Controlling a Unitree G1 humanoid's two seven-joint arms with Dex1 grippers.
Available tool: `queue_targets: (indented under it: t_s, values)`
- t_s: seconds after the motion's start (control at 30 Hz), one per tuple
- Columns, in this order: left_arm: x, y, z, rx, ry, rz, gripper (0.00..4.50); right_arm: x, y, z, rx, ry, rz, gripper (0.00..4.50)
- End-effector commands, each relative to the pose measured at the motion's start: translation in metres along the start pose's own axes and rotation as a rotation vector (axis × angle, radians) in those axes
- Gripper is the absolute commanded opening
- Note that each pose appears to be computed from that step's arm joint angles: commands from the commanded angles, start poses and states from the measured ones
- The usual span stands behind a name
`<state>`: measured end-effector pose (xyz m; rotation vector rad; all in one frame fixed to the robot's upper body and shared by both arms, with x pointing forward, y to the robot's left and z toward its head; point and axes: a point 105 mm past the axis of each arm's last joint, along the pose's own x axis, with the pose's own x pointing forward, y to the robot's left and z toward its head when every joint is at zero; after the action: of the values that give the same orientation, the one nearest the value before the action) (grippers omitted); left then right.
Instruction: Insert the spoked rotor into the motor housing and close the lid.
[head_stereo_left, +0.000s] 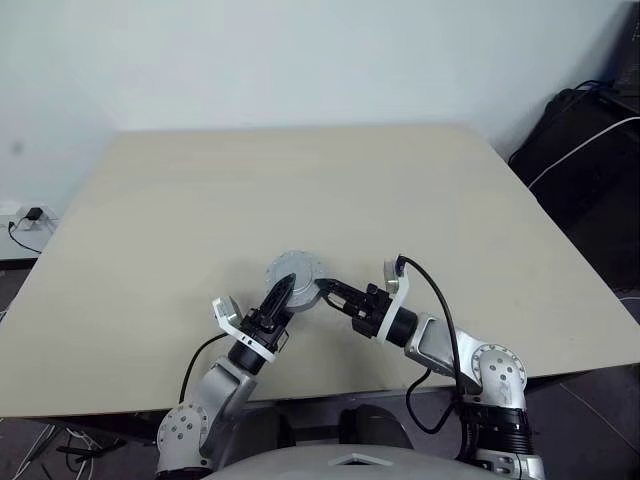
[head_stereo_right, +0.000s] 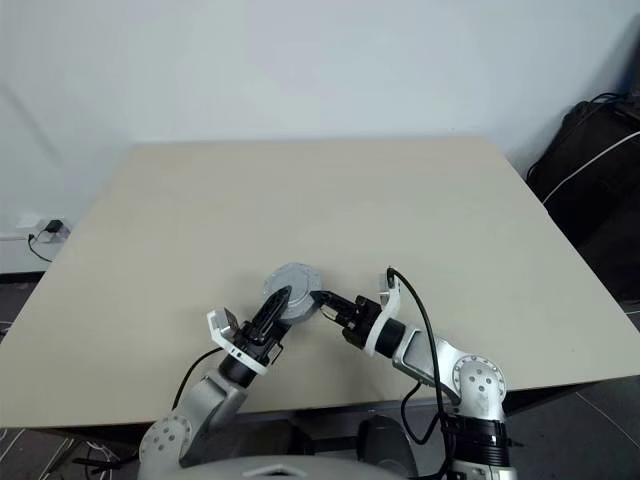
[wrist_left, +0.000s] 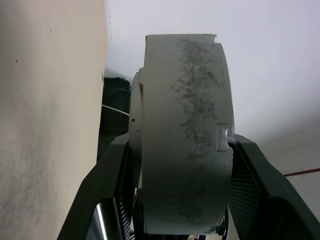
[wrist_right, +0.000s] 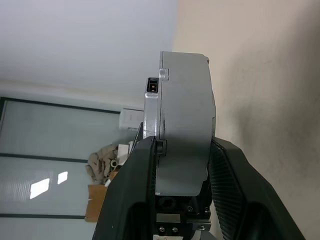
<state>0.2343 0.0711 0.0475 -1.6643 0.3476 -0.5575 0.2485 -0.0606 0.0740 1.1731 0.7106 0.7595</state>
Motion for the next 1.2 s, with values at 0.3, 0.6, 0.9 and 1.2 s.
queue_targets:
  t_s: [0.3,0.6,0.9,1.2]
  values:
    - [0.018,-0.019,0.007,0.019,-0.055,-0.096,2.06,-0.008,0.0,0.008,-0.312,-0.004,-0.071,3.2]
    - [0.031,-0.019,0.042,0.133,-0.157,-0.049,2.06,-0.019,-0.021,0.012,-0.61,-0.05,-0.217,4.5]
    - [0.056,-0.008,0.097,0.245,-0.302,0.097,2.06,-0.025,-0.046,0.024,-1.012,-0.144,-0.381,4.5]
    - [0.092,0.001,0.127,0.283,-0.366,0.196,2.06,-0.038,-0.059,0.039,-1.14,-0.302,-0.511,4.5]
